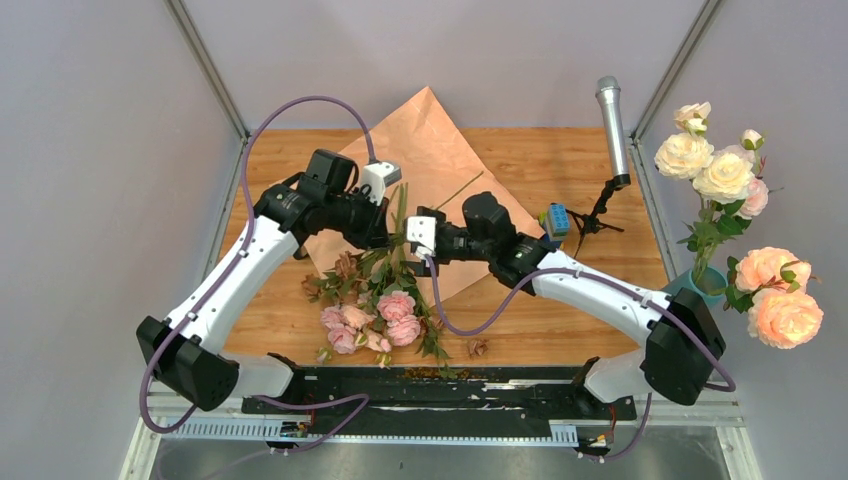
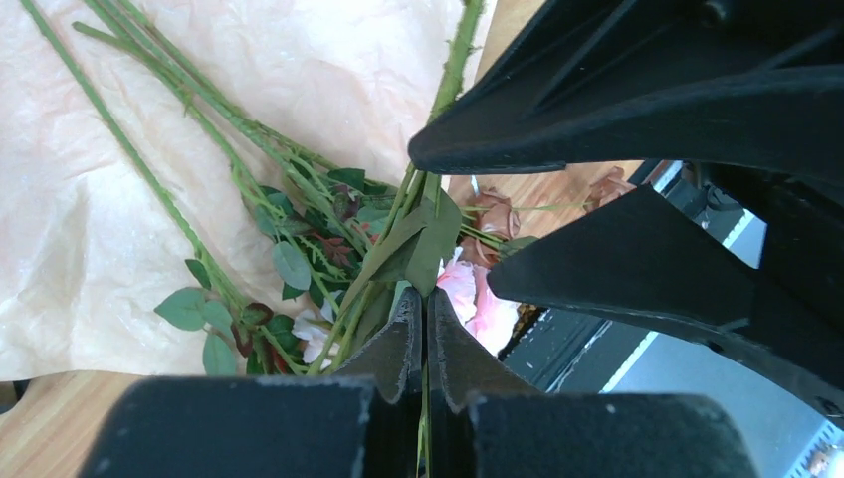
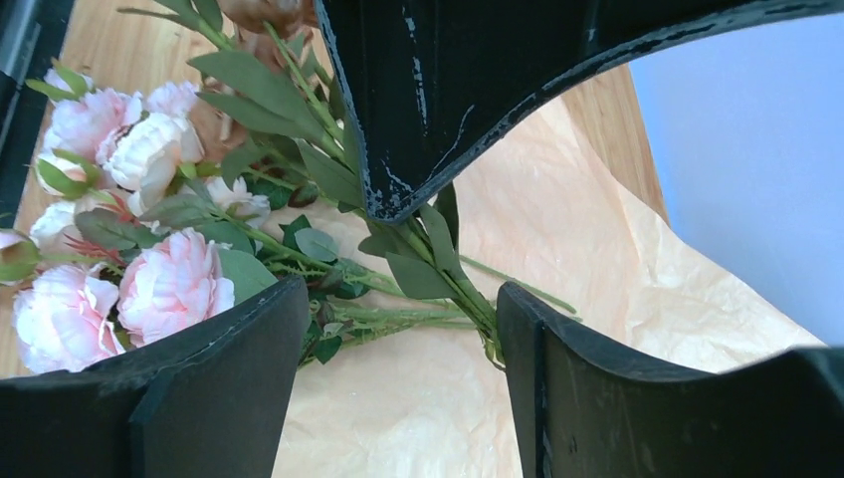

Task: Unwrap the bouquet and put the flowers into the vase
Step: Pick up the fake flower from the wrapping paper.

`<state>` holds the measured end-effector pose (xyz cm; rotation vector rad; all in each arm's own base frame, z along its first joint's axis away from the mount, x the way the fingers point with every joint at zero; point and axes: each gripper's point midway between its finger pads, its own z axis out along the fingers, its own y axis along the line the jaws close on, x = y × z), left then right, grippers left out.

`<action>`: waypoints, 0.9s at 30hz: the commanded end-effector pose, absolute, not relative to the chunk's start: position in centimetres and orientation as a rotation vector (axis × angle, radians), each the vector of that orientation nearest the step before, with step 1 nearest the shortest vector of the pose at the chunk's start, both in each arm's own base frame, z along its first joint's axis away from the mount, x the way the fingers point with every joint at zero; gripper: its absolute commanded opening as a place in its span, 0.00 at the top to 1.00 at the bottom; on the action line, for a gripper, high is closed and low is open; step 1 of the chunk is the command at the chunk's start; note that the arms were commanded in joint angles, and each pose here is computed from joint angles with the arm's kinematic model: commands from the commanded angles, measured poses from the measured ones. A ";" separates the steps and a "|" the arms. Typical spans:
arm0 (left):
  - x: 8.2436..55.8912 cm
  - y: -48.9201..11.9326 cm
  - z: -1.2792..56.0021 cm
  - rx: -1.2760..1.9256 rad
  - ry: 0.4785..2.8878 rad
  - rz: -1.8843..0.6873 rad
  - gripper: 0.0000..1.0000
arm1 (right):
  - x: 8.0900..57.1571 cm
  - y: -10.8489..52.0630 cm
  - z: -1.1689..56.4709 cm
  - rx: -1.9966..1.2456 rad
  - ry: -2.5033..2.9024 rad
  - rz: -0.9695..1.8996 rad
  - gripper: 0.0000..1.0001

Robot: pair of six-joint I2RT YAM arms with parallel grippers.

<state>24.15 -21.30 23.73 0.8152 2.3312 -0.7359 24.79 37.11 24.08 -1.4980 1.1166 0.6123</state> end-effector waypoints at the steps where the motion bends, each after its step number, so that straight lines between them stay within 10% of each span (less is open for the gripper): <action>1: 23.0 -21.6 24.7 0.878 2.296 -0.778 1.00 | 26.0 37.7 25.6 -1.498 1.061 0.479 0.30; 8: 23.0 -21.7 24.5 0.882 2.282 -0.778 1.00 | 26.7 38.2 24.5 -1.527 1.051 0.380 0.32; 24: 23.6 -21.9 25.1 0.874 2.266 -0.771 1.00 | 27.2 38.2 22.8 -1.548 1.078 0.275 0.99; 27: 24.5 -21.6 25.9 0.832 2.244 -0.721 0.80 | 27.2 38.0 22.7 -1.545 1.096 0.276 1.00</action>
